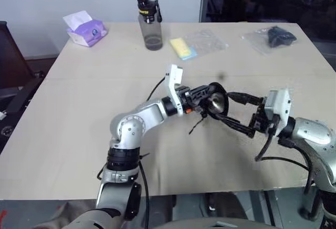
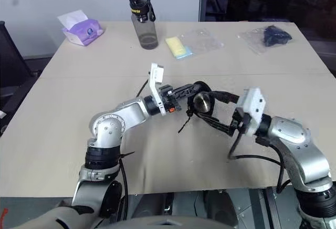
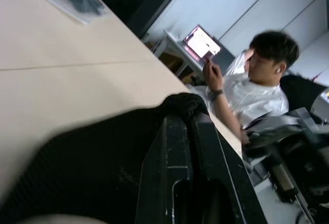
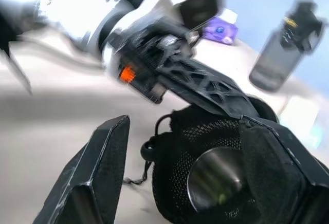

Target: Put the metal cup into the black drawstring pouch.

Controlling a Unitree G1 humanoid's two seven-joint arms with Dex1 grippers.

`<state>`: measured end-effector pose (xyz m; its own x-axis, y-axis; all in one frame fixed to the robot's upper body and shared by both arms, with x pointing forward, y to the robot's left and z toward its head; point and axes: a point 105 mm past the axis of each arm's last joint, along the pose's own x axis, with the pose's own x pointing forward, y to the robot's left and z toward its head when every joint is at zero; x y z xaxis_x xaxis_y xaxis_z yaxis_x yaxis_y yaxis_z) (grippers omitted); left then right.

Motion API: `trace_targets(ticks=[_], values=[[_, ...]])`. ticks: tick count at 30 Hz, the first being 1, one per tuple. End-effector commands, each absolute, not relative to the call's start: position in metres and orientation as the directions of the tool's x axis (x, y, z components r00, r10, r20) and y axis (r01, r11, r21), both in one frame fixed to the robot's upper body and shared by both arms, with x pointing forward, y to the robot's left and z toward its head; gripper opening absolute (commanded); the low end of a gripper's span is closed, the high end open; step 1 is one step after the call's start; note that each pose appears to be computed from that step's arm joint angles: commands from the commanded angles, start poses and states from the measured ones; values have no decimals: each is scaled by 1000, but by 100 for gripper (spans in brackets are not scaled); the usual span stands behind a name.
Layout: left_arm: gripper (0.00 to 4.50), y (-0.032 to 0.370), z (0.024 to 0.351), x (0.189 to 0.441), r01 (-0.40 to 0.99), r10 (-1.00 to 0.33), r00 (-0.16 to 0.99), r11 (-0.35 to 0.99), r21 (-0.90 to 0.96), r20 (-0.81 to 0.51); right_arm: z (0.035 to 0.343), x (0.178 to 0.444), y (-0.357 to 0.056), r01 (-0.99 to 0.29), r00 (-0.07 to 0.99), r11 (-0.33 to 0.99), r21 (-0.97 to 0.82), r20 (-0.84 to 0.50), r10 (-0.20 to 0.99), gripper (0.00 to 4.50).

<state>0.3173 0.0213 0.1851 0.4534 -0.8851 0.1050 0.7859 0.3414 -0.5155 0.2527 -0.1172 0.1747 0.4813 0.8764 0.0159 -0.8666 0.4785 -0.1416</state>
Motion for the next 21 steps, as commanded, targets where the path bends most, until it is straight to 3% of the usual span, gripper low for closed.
trace_targets(ticks=[1,6,14,17,20,21], values=[[0,17,201,317,815,-887,437,319,-484,150,141,238,-111,-897,429,438,55,-126,895,341],[0,15,200,319,814,-886,440,327,-480,143,115,238,-85,-877,409,439,195,-174,896,341],[0,12,203,321,806,-877,454,330,-492,156,105,284,-54,-789,553,558,258,-97,827,341],[0,14,203,323,801,-871,465,340,-493,155,103,289,-50,-790,559,560,251,-81,825,341],[0,16,202,325,797,-866,477,352,-491,152,109,282,-45,-814,522,514,272,-47,852,260],[0,16,201,326,792,-862,484,360,-492,148,108,279,-45,-824,510,506,257,-54,858,201]])
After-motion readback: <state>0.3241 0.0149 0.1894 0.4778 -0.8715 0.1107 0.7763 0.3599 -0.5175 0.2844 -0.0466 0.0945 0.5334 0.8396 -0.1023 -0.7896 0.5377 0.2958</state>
